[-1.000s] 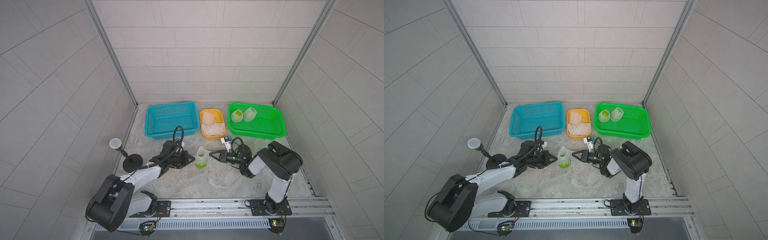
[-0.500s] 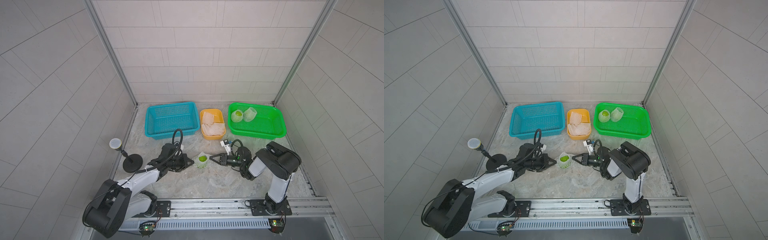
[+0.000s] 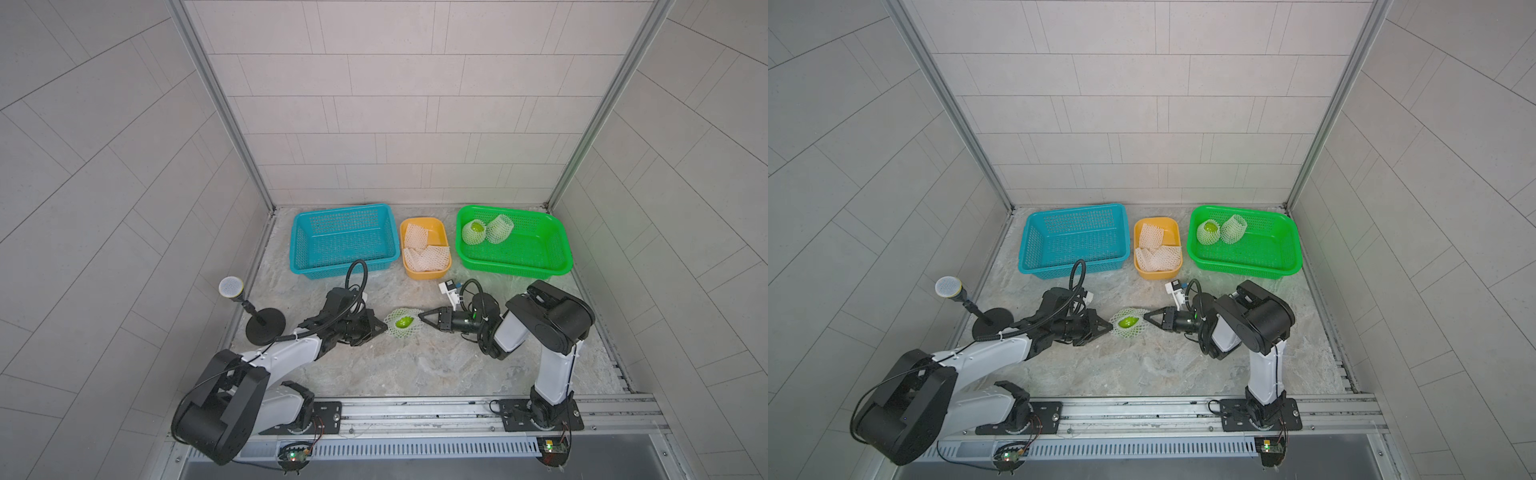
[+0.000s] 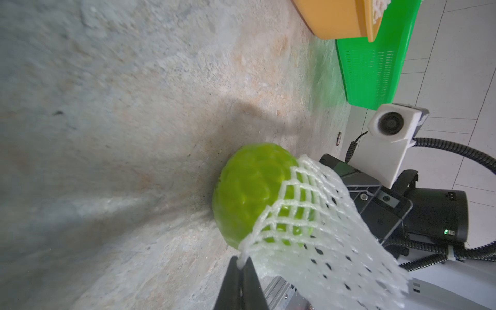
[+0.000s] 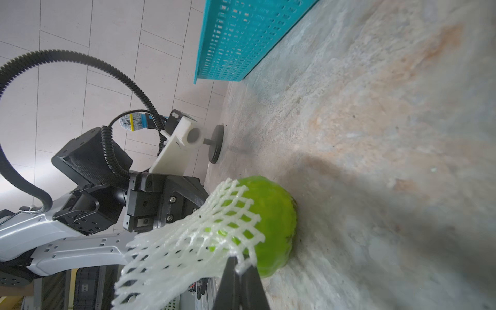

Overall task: Sleeve custard apples in foam nets
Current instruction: Put on the foam net on the custard apple.

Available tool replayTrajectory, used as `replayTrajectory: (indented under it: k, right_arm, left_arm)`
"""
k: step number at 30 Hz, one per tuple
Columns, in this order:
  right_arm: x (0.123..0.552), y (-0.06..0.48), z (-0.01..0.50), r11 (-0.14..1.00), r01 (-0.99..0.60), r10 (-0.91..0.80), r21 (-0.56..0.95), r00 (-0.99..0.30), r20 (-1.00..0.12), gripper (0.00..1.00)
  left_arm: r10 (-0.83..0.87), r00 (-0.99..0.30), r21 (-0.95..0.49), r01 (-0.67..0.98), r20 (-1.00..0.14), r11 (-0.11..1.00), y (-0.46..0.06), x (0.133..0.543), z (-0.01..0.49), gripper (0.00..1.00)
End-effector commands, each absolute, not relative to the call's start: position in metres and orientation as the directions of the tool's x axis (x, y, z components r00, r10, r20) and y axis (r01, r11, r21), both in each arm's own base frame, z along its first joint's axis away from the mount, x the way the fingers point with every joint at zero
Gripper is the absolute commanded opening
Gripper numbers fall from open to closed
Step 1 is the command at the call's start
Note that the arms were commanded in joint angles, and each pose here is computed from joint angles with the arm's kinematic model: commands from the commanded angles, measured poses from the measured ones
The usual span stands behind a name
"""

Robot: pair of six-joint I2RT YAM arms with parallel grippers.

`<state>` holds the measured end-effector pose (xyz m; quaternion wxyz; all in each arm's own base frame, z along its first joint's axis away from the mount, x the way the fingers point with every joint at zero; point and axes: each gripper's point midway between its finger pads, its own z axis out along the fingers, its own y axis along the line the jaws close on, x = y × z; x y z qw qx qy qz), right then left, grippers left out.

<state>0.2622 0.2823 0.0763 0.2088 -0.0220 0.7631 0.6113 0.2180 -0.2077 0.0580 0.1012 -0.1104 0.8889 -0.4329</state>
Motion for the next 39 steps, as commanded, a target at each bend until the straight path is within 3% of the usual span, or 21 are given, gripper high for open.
replayTrajectory:
  k: [1,28,39]
  right_arm:
    - [0.27,0.284,0.079,0.238,-0.285,0.243,0.929,-0.908,-0.341,0.03]
    - [0.263,0.286,0.043,0.303,-0.249,0.199,0.92,-0.927,-0.317,0.05]
    - [0.252,0.279,0.018,0.503,-0.281,0.091,0.817,-0.923,-0.373,0.06]
  left_arm:
    - [-0.285,-0.952,-0.782,-0.091,-0.115,0.617,-0.208,0.226,0.059,0.07]
    - [-0.237,-0.968,-0.775,-0.091,-0.078,0.626,-0.218,0.221,0.044,0.06]
    - [-0.208,-0.975,-0.736,-0.084,-0.078,0.672,-0.217,0.218,0.036,0.06]
